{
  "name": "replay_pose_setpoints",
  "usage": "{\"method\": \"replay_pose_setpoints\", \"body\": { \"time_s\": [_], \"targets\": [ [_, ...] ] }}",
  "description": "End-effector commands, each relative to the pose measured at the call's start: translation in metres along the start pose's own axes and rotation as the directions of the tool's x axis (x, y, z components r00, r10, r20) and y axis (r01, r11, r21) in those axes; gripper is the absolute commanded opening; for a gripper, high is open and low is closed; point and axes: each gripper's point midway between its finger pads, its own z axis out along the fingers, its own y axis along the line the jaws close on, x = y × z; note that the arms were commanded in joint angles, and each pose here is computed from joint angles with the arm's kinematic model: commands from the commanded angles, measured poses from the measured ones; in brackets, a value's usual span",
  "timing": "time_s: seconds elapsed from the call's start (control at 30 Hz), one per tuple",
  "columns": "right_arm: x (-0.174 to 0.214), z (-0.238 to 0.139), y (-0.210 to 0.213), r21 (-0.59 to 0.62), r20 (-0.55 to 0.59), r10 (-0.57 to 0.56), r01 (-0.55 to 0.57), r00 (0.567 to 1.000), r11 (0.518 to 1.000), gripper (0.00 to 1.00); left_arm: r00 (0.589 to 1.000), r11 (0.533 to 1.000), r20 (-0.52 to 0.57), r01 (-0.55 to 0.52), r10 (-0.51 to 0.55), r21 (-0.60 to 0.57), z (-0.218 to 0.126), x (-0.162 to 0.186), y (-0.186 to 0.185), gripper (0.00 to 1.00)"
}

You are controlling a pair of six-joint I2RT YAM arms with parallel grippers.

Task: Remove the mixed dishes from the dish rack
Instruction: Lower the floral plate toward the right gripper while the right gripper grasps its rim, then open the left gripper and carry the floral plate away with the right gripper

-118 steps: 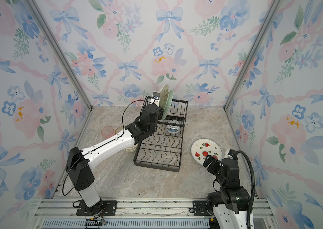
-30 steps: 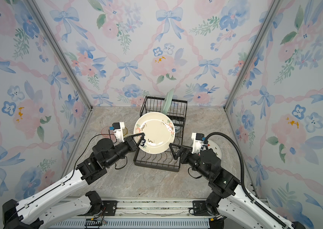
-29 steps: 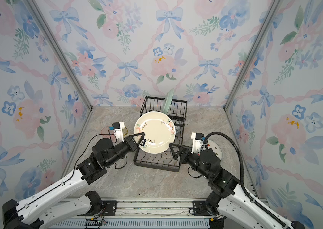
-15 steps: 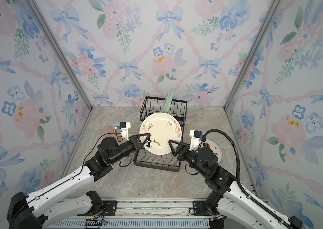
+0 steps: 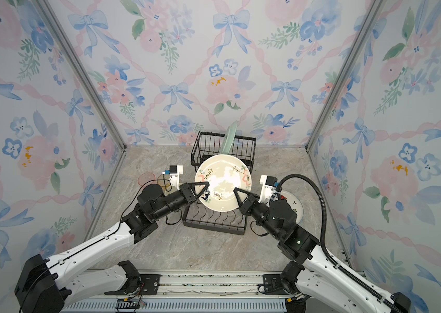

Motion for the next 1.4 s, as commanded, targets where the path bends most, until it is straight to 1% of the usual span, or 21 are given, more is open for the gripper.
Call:
{"method": "replay_pose_setpoints", "body": {
  "time_s": [0.0,0.03,0.1,0.2,0.23,0.27,0.3,0.33,0.37,0.43,0.5,0.53,0.63,0.73,0.83,0.93,1.07,1.13,1.2,1.3,1.37],
  "targets": [
    [-0.006,-0.001,0.012,-0.042,0.020,-0.006,0.007,1.000,0.999,0.06,0.999,0.986,0.042,-0.026,0.019,0.163,-0.002,-0.018,-0.047,0.00],
    [-0.006,-0.001,0.011,-0.038,0.021,-0.002,0.003,1.000,0.999,0.03,0.999,0.987,0.043,-0.027,0.020,0.160,-0.001,-0.018,-0.045,0.00],
    [-0.008,-0.001,0.011,-0.039,0.023,0.003,-0.002,1.000,0.999,0.00,0.999,0.988,0.046,-0.027,0.020,0.152,0.000,-0.020,-0.042,0.00],
    [-0.010,-0.001,0.008,-0.024,0.032,0.028,-0.027,0.999,0.999,0.00,0.998,0.989,0.054,-0.033,0.026,0.144,-0.001,-0.021,-0.039,0.00],
    [-0.012,-0.002,0.006,-0.022,0.043,0.039,-0.038,0.998,0.999,0.00,0.998,0.989,0.059,-0.034,0.026,0.141,-0.002,-0.022,-0.038,0.03],
    [-0.014,-0.003,0.004,-0.018,0.055,0.049,-0.048,0.997,0.999,0.00,0.998,0.990,0.060,-0.034,0.026,0.137,-0.002,-0.022,-0.036,0.11],
    [-0.017,-0.004,0.002,-0.014,0.070,0.061,-0.060,0.996,0.998,0.00,0.998,0.991,0.064,-0.037,0.029,0.132,-0.002,-0.024,-0.034,0.24],
    [-0.019,-0.006,0.000,-0.009,0.083,0.072,-0.071,0.994,0.997,0.00,0.997,0.991,0.065,-0.039,0.031,0.130,-0.002,-0.024,-0.033,0.44],
    [-0.020,-0.007,-0.003,-0.003,0.091,0.082,-0.082,0.992,0.997,0.00,0.997,0.991,0.066,-0.040,0.032,0.127,-0.002,-0.025,-0.032,0.57],
    [-0.024,-0.009,-0.007,0.009,0.106,0.101,-0.102,0.989,0.995,0.00,0.997,0.991,0.063,-0.041,0.033,0.125,-0.001,-0.026,-0.030,0.75],
    [-0.025,-0.010,-0.011,0.018,0.112,0.116,-0.118,0.987,0.993,0.00,0.998,0.992,0.058,-0.042,0.036,0.117,0.001,-0.026,-0.027,0.88],
    [-0.025,-0.010,-0.013,0.024,0.114,0.125,-0.129,0.986,0.991,0.00,0.998,0.993,0.054,-0.040,0.034,0.113,0.002,-0.025,-0.025,0.97],
    [-0.027,-0.013,-0.018,0.037,0.126,0.137,-0.143,0.983,0.989,0.00,0.998,0.993,0.039,-0.043,0.039,0.107,0.008,-0.025,-0.021,0.98],
    [-0.034,-0.024,-0.029,0.084,0.168,0.129,-0.144,0.977,0.986,0.00,0.998,0.993,0.029,-0.055,0.052,0.104,0.012,-0.025,-0.020,0.98],
    [-0.044,-0.043,-0.046,0.160,0.231,0.117,-0.156,0.966,0.975,0.00,0.996,0.993,0.042,-0.076,0.072,0.094,0.013,-0.030,-0.017,0.98],
    [-0.048,-0.061,-0.067,0.254,0.276,0.105,-0.178,0.955,0.951,0.00,0.992,0.992,0.064,-0.109,0.105,0.066,0.011,-0.036,-0.014,0.98],
    [-0.050,-0.092,-0.098,0.392,0.326,0.076,-0.208,0.942,0.896,0.00,0.979,0.983,0.094,-0.183,0.181,0.013,0.007,-0.044,-0.013,0.98],
    [-0.055,-0.113,-0.113,0.468,0.362,0.036,-0.215,0.931,0.857,0.00,0.968,0.973,0.101,-0.230,0.230,-0.020,0.004,-0.048,-0.013,0.98],
    [-0.060,-0.132,-0.126,0.527,0.397,-0.004,-0.224,0.918,0.820,0.00,0.958,0.966,0.121,-0.253,0.259,-0.061,-0.001,-0.053,-0.010,0.98],
    [-0.066,-0.154,-0.141,0.586,0.437,-0.045,-0.246,0.898,0.772,0.00,0.944,0.955,0.153,-0.280,0.293,-0.099,-0.010,-0.058,-0.007,0.98],
    [-0.066,-0.161,-0.149,0.614,0.447,-0.053,-0.263,0.893,0.744,0.00,0.935,0.948,0.166,-0.296,0.313,-0.120,-0.014,-0.061,-0.006,0.98]
  ]
}}
